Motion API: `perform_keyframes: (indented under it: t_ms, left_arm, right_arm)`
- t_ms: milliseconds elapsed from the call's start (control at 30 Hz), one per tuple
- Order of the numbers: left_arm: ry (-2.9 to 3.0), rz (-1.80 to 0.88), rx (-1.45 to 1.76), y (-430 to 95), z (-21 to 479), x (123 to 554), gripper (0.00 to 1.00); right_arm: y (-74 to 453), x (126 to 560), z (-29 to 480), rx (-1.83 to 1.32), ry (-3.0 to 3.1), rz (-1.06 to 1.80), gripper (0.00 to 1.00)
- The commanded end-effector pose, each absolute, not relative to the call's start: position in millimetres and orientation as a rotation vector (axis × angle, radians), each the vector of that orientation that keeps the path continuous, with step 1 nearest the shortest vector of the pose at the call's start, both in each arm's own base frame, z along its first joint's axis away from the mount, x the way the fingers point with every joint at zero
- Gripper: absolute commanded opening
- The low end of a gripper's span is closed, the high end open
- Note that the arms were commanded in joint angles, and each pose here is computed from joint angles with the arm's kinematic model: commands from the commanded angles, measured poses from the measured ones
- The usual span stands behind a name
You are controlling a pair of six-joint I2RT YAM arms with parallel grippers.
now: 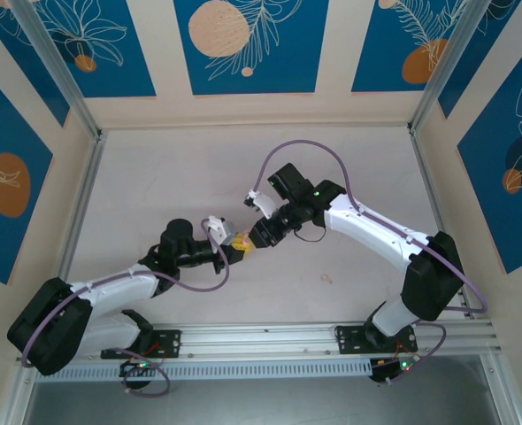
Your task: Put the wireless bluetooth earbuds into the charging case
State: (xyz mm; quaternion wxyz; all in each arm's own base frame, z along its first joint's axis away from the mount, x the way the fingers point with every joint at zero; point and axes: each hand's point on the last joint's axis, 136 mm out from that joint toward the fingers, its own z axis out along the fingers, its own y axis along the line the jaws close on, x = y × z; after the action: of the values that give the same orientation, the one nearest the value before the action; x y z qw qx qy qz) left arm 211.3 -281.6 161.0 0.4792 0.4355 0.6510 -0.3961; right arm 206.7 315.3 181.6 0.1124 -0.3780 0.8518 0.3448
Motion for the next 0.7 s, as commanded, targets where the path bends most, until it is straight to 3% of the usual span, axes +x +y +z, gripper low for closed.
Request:
perform_keyframes:
  t_ms: [0, 167, 667]
  left_arm:
    - [1.497, -0.934, 1.088, -288, 183, 214, 0.15]
    - [1.514, -0.914, 1.111, -287, 177, 214, 0.14]
    - [1.525, -0.782, 1.154, -278, 168, 219, 0.14]
  right_arm:
    - [307, 193, 192, -1.131, 2.489, 1.046, 0.23]
    - [302, 194, 209, -1.064, 2.464, 1.055, 0.28]
    - [312, 207, 213, -0.609, 2.704, 1.144, 0.29]
